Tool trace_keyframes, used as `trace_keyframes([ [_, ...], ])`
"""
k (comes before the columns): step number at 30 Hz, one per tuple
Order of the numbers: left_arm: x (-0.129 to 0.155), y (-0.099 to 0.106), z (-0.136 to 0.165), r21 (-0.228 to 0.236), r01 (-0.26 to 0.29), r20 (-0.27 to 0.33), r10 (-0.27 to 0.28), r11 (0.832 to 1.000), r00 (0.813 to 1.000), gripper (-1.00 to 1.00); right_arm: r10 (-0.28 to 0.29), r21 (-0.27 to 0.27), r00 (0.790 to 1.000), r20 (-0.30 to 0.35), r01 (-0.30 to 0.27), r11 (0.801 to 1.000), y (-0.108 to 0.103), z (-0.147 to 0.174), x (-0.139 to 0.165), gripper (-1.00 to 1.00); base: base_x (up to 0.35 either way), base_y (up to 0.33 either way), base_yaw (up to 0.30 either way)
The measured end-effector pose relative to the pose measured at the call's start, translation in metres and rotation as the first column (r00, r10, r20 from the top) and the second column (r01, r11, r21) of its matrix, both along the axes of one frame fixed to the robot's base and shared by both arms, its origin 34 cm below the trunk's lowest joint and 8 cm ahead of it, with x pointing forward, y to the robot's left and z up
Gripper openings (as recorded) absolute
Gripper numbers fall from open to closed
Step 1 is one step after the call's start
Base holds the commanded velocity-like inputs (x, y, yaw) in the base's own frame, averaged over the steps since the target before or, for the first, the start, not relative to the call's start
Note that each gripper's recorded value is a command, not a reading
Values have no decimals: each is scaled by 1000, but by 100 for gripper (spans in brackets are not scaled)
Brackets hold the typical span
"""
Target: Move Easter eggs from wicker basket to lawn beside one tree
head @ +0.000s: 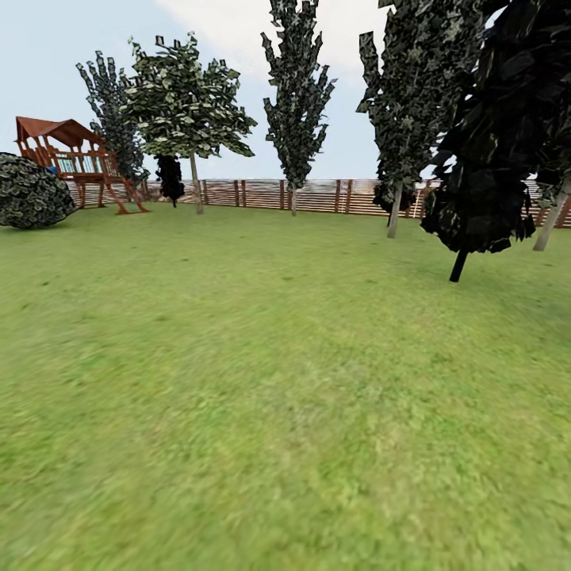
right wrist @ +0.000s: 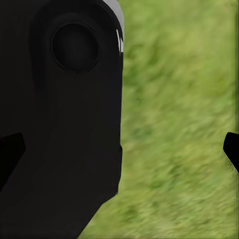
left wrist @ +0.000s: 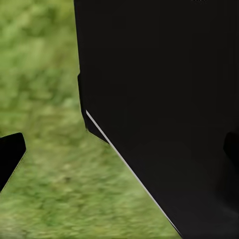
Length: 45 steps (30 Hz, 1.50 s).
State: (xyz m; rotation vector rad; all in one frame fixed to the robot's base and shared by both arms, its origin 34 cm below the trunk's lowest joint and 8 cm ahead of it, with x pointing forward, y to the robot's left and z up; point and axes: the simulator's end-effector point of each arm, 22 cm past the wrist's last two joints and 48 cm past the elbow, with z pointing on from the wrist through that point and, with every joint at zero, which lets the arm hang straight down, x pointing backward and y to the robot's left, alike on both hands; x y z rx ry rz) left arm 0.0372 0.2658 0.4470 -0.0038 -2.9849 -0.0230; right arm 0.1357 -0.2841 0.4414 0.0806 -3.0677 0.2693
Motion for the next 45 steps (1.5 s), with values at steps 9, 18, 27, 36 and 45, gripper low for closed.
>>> trace_keyframes([
  [9,0,0,0,0,0,0,0,1000,1000,100,0,0,1000,1,0,1000,0,0,0,100,335,0,0],
  [18,0,0,0,0,0,0,0,1000,1000,100,0,0,1000,1,0,1000,0,0,0,100,335,0,0],
  [27,0,0,0,0,0,0,0,1000,1000,100,0,0,1000,1,0,1000,0,0,0,100,335,0,0],
  [36,0,0,0,0,0,0,0,1000,1000,100,0,0,1000,1,0,1000,0,0,0,100,335,0,0],
  [45,1,0,0,0,0,1,0,1000,1000,100,0,0,1000,1,0,1000,0,0,0,100,335,0,0],
])
